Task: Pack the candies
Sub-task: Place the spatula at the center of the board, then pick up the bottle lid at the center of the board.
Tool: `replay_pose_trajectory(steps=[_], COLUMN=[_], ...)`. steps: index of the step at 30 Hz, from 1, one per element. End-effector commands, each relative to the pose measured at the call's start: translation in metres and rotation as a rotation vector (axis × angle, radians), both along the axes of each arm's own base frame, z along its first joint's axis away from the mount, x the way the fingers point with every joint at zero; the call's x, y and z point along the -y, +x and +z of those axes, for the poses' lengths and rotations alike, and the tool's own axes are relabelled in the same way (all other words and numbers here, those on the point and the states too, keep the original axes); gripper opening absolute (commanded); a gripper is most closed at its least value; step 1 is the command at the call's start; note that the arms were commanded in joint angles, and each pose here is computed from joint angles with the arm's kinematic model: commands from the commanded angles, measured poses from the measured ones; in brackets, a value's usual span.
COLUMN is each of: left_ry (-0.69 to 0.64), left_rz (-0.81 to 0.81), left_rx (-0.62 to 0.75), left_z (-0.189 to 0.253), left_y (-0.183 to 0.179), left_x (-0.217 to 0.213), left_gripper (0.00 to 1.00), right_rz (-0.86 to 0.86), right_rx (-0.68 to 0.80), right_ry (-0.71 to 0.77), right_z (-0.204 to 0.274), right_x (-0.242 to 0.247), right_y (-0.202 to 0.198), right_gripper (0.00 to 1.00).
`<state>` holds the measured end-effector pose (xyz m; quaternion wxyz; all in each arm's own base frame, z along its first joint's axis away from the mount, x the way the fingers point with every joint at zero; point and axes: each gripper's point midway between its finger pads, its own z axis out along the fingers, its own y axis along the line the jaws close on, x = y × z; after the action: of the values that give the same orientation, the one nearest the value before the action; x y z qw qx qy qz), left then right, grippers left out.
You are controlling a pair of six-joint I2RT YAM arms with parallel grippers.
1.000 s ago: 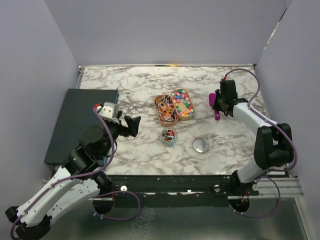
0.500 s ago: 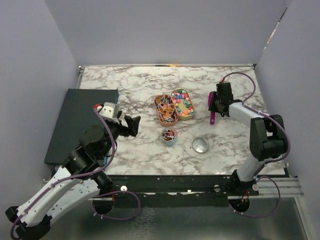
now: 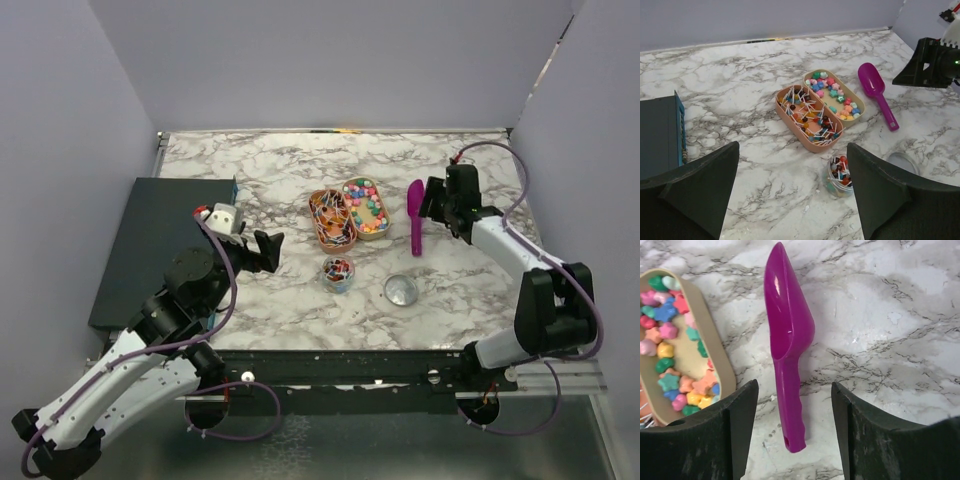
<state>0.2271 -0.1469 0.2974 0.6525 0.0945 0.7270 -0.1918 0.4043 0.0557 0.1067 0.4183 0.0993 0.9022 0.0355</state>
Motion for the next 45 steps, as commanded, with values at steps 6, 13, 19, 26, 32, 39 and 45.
replay_pose_trajectory(steps=[6, 13, 19, 26, 32, 39, 45], left_ry=[0.034, 0.041, 0.043, 0.048, 0.051, 0.05, 0.048], left_rz=[-0.003, -0.013, -0.014, -0.026, -0.028, -0.026, -0.024], left_rx=[-0.02, -0.031, -0.038, -0.042, -0.044, -0.042, -0.037], left_z=[-0.009, -0.013, -0.015, -0.016, -0.017, -0.017, -0.015], left_y=[0.004, 0.005, 0.006, 0.006, 0.006, 0.006, 0.006], left_x=[0.003, 0.006, 0.008, 0.011, 0.011, 0.011, 0.01], left_gripper=[0.95, 0.99, 0.99, 0.99, 0.99, 0.99, 0.99], right_rz=[0.201, 0.223, 0.156, 0.103, 0.046, 0.01, 0.01], right_rx=[0.024, -0.08, -0.186, -0.285, -0.357, -0.392, -0.408], right_ry=[0.146, 0.142, 0.192, 0.155, 0.07, 0.035, 0.034], right_z=[0.031, 0.021, -0.007, -0.037, -0.066, -0.088, -0.096], right_x=[-0.038, -0.058, -0.059, -0.056, -0.046, -0.042, -0.044], right_y=[-0.046, -0.09, -0.129, -0.157, -0.166, -0.167, -0.167], right_gripper=[0.63, 0.61, 0.59, 0.54, 0.49, 0.44, 0.33])
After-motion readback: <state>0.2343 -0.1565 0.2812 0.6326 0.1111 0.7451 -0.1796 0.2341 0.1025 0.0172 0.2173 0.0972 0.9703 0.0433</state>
